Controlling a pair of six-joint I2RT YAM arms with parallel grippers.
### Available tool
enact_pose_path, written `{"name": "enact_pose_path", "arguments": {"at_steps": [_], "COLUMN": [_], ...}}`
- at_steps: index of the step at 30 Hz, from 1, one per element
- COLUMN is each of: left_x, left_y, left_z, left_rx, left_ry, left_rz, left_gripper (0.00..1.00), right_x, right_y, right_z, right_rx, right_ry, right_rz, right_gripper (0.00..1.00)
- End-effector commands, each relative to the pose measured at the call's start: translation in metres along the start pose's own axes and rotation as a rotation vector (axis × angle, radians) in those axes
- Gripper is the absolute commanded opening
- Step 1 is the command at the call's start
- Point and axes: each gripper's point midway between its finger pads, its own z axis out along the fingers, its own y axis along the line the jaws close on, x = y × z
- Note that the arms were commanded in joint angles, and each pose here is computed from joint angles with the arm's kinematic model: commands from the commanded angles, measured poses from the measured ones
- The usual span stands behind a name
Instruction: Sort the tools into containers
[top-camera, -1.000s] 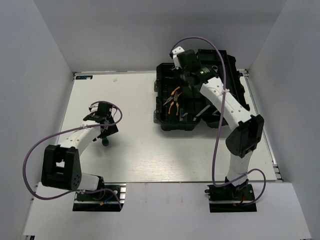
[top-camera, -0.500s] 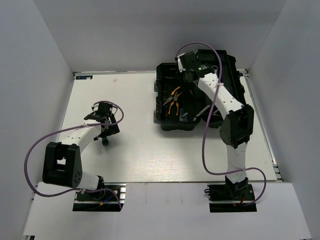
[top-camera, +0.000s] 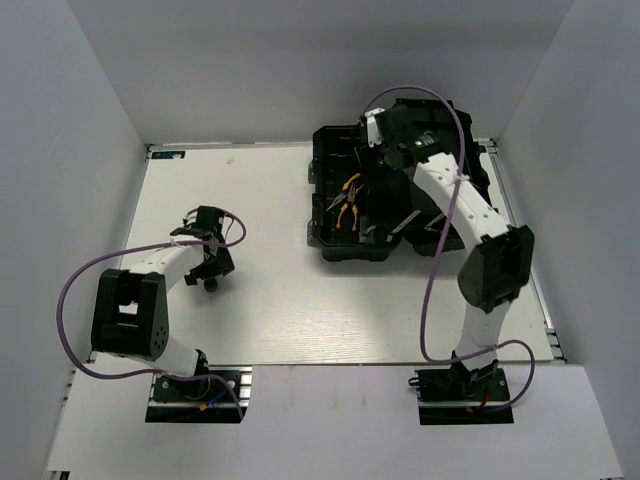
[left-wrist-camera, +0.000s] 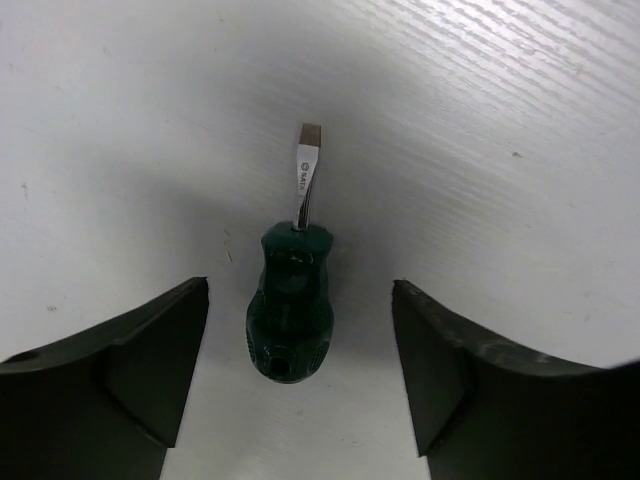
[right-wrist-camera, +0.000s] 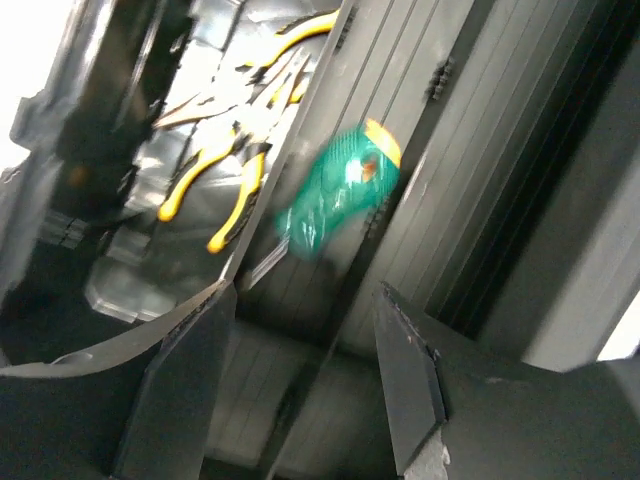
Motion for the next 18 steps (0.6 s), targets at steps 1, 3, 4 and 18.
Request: {"name": "enact_pose_path", "arguments": {"at_steps": [1,3,4,18], "left_x": [-0.007,-0.002,0.003,-0.002], "left_y": [-0.004,-0.004,-0.004,-0.029], "left_z": [0.000,0.001,0.002,-0.018], "left_rx": [0.023,0.029,0.033,0.186], "left_ry": [0.002,0.014,0.028,0.025], "left_rz": [-0.022,-0.019,-0.016,-0.026], "left_gripper": [0.80,0.75,0.73,0.13], "right_x": [-0.029,-0.028,-0.032,-0.011], "right_y": [0.009,0.010,0.009,0.008], "right_z": [-0.066,-0.074,-0.092,-0.151], "right_rx": [-0.072,-0.089,-0.092,-0.164], "right_ry": [-0.182,-0.205,-0.247,-0.366], "right_rz": [0.039,0.053,0.059,0.091], "right_gripper": [0.63,0.63,0.63,0.65]}}
